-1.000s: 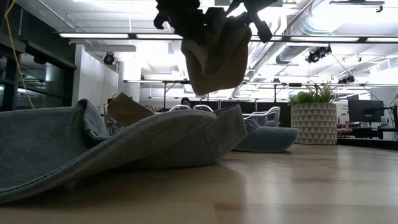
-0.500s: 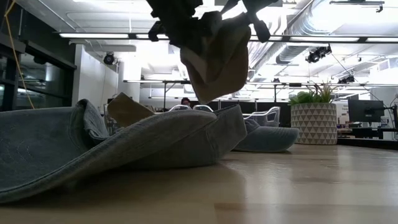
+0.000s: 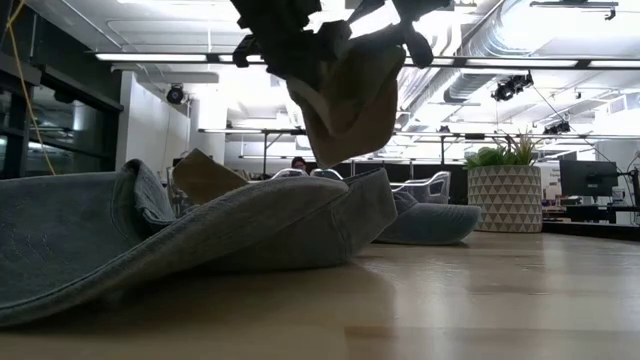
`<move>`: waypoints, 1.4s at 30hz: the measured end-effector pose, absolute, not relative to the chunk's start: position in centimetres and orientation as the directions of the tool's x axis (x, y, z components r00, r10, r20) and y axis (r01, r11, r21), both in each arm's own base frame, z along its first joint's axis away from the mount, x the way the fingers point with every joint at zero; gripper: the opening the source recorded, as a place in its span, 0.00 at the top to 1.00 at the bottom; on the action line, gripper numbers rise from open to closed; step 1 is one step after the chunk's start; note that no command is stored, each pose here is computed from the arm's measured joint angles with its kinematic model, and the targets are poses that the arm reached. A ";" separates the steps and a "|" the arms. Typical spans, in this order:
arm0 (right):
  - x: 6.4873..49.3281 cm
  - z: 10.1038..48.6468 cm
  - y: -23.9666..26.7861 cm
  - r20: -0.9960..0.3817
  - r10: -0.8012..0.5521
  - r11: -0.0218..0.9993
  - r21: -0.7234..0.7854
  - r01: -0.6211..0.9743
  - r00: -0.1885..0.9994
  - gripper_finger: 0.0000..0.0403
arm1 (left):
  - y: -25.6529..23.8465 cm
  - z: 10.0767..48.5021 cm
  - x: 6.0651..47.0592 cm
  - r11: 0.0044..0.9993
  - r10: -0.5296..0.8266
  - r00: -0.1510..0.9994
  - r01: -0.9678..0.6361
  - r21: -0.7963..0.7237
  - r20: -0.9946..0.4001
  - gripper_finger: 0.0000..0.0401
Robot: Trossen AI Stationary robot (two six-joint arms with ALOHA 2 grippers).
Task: Pick & Place hat
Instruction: Put the brown cap into the left transparent bin
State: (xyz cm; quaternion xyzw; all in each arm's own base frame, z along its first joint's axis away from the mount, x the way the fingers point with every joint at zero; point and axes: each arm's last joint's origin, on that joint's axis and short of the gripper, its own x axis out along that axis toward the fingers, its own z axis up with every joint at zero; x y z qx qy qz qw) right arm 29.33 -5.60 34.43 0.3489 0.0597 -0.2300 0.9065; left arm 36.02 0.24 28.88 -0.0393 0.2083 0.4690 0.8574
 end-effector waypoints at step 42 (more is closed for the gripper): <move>21.4 36.9 -4.7 -0.416 -0.354 0.772 0.377 0.513 0.838 0.56 | 1.7 38.8 27.8 0.409 0.788 0.559 -0.788 -0.460 -0.258 1.00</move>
